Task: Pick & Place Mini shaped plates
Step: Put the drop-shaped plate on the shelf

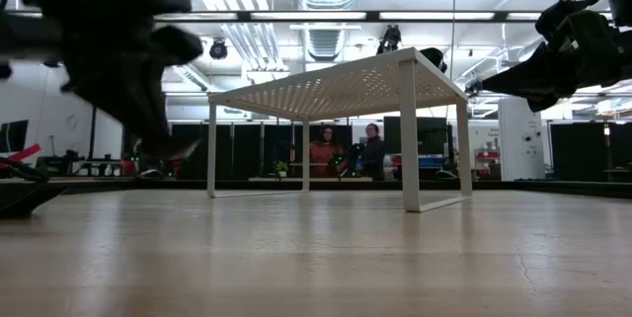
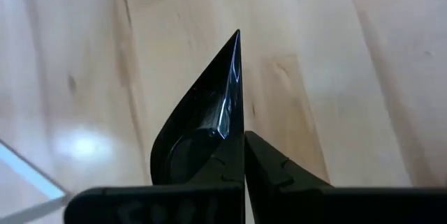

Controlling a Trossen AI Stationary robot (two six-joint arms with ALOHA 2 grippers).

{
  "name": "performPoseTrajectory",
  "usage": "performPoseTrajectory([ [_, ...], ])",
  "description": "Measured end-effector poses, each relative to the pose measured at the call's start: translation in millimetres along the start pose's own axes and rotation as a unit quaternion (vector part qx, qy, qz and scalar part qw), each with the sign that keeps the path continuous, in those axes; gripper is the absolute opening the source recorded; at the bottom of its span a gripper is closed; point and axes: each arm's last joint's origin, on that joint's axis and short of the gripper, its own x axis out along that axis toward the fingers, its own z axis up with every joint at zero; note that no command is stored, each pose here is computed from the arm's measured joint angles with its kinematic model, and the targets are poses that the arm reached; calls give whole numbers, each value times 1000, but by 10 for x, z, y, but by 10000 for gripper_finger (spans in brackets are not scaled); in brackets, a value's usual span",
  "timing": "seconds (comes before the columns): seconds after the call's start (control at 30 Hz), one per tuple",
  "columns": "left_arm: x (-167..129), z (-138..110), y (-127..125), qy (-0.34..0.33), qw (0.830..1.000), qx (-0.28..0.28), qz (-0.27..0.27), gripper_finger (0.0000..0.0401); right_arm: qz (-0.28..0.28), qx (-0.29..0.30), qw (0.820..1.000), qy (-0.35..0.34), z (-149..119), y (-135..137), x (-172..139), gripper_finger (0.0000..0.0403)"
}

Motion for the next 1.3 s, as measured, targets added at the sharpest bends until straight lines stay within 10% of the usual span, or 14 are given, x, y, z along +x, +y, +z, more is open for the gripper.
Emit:
performPoseTrajectory([
  [0.8,-772,444,1562,-28,998,3,58,0,0,0,1000,0,0,0,0,8],
  [1.3,-577,563,2296,28,999,-9,29,0,0,0,1000,0,0,0,0,8],
])
